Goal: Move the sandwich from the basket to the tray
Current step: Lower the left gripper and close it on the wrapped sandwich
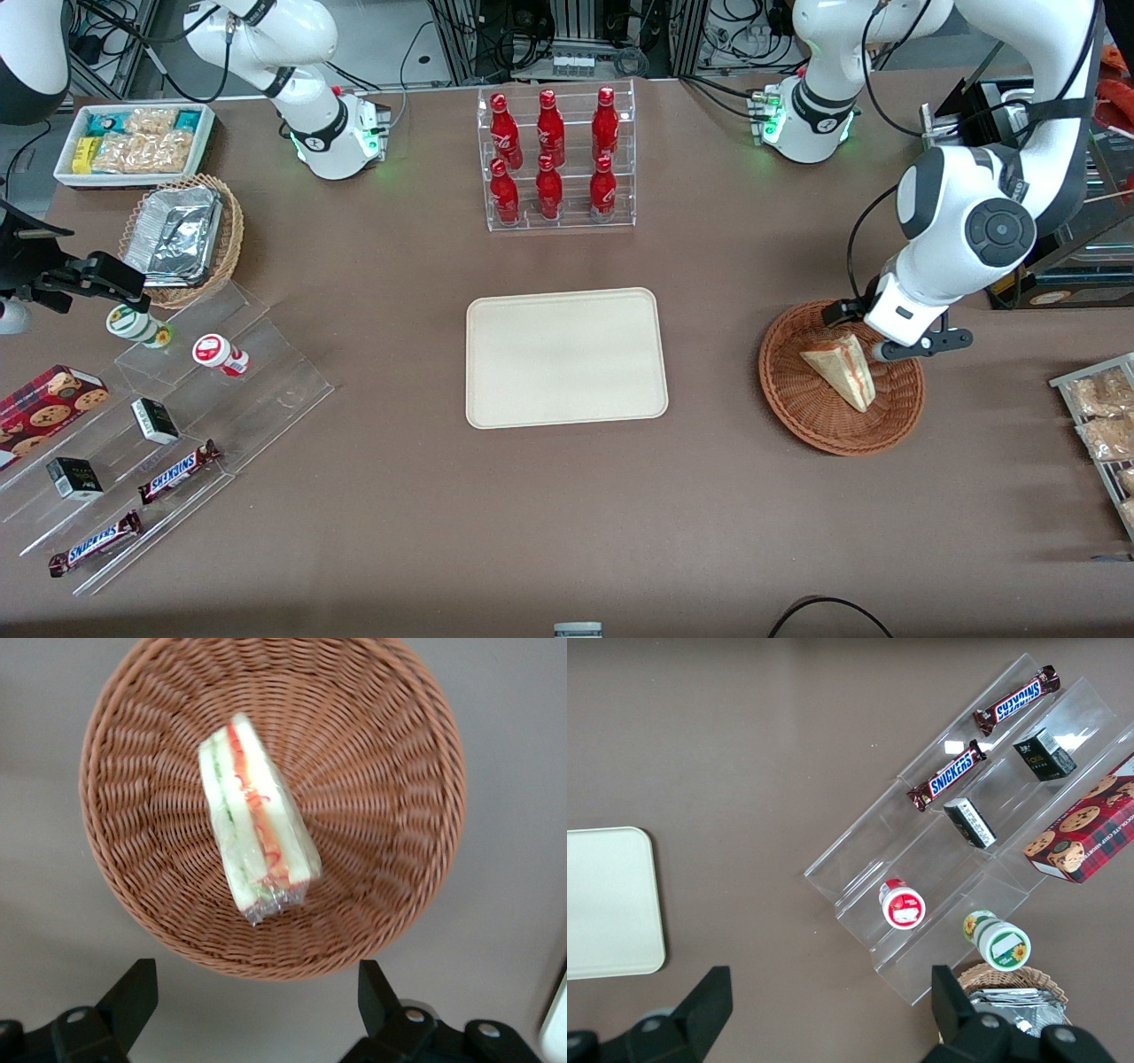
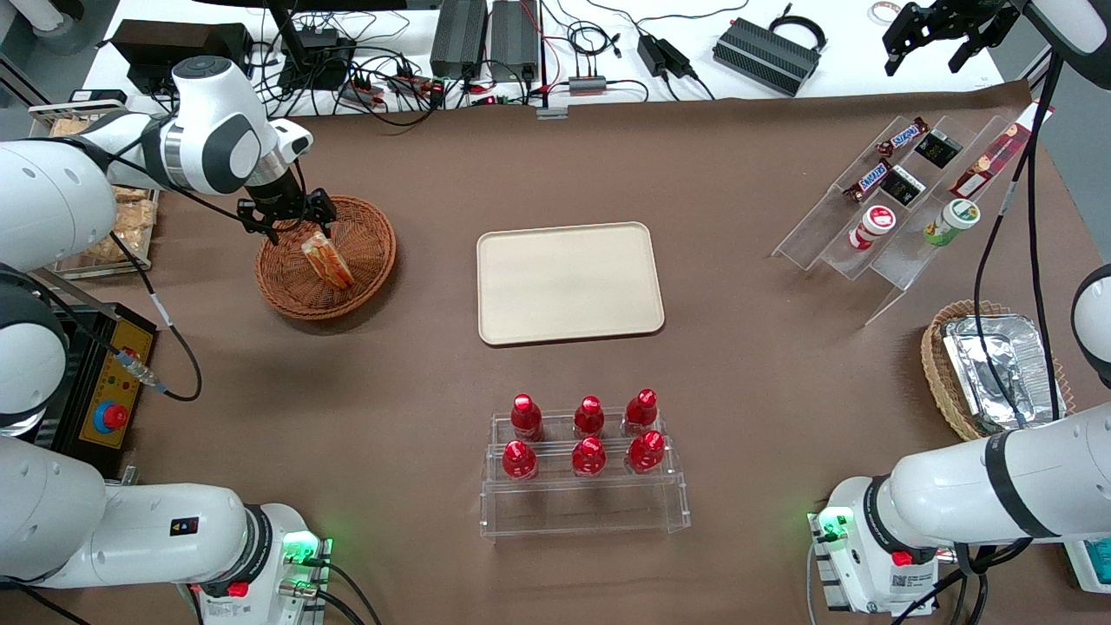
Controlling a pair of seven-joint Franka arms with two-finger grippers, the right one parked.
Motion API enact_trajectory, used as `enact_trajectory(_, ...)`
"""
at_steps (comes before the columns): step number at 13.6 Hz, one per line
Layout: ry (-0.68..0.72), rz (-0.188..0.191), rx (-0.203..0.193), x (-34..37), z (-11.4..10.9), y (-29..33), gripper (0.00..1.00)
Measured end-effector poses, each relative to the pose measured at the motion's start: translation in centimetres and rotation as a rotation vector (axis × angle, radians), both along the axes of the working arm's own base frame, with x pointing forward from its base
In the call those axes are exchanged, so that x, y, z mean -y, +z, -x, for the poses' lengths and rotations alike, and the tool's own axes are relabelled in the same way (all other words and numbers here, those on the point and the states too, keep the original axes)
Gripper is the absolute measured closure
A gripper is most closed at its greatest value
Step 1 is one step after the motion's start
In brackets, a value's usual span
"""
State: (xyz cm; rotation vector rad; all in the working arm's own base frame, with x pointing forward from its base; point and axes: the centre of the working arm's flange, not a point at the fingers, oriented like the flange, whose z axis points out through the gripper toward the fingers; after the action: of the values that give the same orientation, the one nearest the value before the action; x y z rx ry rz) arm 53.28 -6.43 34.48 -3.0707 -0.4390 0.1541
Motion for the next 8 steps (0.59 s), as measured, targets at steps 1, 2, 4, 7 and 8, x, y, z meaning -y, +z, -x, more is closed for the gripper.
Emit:
enact_trajectory(1,0.073,-0.005,0.008,-0.1,-0.2,-0.4,0.0)
enact_trajectory(2,0.143,-0.008,0.018,-0.5,-0.4,-0.6,0.0)
enact_trajectory(4,0.27,-0.009,0.057,-2.2,-1.1,-0.6,0.0)
enact_trajectory(7,0.446,-0.005,0.099,-3.0,-2.0,-2.0,0.0)
enact_trajectory(8,0.473,-0.004,0.098,-3.0,-2.1,-2.8,0.0)
